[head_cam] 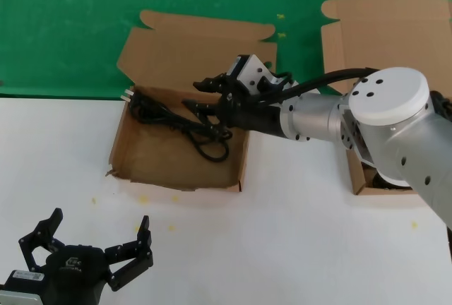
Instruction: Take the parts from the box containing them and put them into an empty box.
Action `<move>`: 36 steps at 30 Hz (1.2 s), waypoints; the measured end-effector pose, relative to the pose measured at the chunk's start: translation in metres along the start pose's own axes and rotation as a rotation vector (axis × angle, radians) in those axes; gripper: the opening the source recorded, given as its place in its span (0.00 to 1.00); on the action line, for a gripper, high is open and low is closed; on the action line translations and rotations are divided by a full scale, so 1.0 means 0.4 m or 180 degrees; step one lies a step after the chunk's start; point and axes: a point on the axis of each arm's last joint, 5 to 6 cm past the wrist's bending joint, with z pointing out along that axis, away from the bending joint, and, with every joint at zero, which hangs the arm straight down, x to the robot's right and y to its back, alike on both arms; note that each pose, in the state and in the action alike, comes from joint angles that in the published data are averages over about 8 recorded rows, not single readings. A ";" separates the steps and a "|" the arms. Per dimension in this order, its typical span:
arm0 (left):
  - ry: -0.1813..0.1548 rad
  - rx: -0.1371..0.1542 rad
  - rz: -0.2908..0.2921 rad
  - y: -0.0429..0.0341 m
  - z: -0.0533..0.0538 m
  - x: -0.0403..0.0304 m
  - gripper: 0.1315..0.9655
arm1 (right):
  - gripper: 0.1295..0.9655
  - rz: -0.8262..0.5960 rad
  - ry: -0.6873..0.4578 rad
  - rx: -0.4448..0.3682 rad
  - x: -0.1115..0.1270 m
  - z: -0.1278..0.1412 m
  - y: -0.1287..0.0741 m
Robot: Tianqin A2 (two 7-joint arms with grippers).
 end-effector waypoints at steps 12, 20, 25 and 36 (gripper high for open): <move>0.0000 0.0000 0.0000 0.000 0.000 0.000 1.00 | 0.30 -0.0003 -0.0075 -0.0076 0.028 -0.038 0.030; 0.0000 0.0000 0.0000 0.000 0.000 0.000 1.00 | 0.50 0.0048 -0.0047 -0.0084 0.053 -0.153 0.061; 0.0000 0.0000 0.0000 0.000 0.000 0.000 1.00 | 0.66 0.0104 0.0045 -0.0085 0.052 -0.236 0.079; 0.0000 0.0000 0.0000 0.000 0.000 0.000 1.00 | 0.86 0.0178 0.0116 -0.0030 0.029 -0.284 0.095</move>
